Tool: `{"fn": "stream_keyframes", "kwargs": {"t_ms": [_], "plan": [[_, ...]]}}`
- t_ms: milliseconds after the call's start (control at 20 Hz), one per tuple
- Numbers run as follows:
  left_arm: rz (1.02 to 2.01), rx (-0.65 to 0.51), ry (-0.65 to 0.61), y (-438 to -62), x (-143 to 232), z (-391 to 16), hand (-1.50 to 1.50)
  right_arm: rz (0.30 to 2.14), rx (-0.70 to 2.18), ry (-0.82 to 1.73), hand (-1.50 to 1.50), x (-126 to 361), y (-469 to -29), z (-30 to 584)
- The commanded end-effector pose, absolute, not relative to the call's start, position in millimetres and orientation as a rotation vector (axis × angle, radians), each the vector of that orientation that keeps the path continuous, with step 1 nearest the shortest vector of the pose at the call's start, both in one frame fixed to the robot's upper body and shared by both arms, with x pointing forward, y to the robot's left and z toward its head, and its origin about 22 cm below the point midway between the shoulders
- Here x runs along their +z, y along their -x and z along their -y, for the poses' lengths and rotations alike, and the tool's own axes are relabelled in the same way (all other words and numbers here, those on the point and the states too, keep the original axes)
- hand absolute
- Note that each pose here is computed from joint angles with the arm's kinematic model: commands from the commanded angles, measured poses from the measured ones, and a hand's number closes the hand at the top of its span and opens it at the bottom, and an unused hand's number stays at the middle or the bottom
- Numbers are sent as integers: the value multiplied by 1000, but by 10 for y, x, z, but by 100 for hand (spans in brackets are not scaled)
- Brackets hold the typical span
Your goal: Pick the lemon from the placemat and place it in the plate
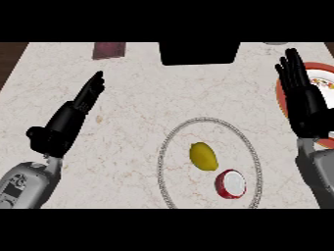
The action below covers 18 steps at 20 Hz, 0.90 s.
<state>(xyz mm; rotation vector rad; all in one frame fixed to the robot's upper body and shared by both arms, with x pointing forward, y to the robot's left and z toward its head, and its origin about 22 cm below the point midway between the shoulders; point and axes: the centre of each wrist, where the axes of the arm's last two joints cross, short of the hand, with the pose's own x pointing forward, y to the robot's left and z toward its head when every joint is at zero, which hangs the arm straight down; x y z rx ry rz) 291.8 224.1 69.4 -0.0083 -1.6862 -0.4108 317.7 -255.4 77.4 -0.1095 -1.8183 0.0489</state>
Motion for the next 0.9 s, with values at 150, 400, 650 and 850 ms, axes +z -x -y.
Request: {"fn": "stream_keyframes", "kwargs": {"t_ms": [150, 400, 650, 850], "plan": [[1593, -301, -81, -2989, 615, -2402, 0, 1755, 474, -480, 150, 766, -3189, 1924], [1459, -152, -122, -2874, 321, -2649, 0, 1918, 720, -374, -150, 493, -3294, 2153], [1429, -119, -114, -2898, 255, -2596, 0, 1812, 782, -736, -150, 138, -3302, 2448], [1425, -129, -124, -2923, 239, -2677, 0, 1815, 1078, -673, -150, 173, -3512, 2536]]}}
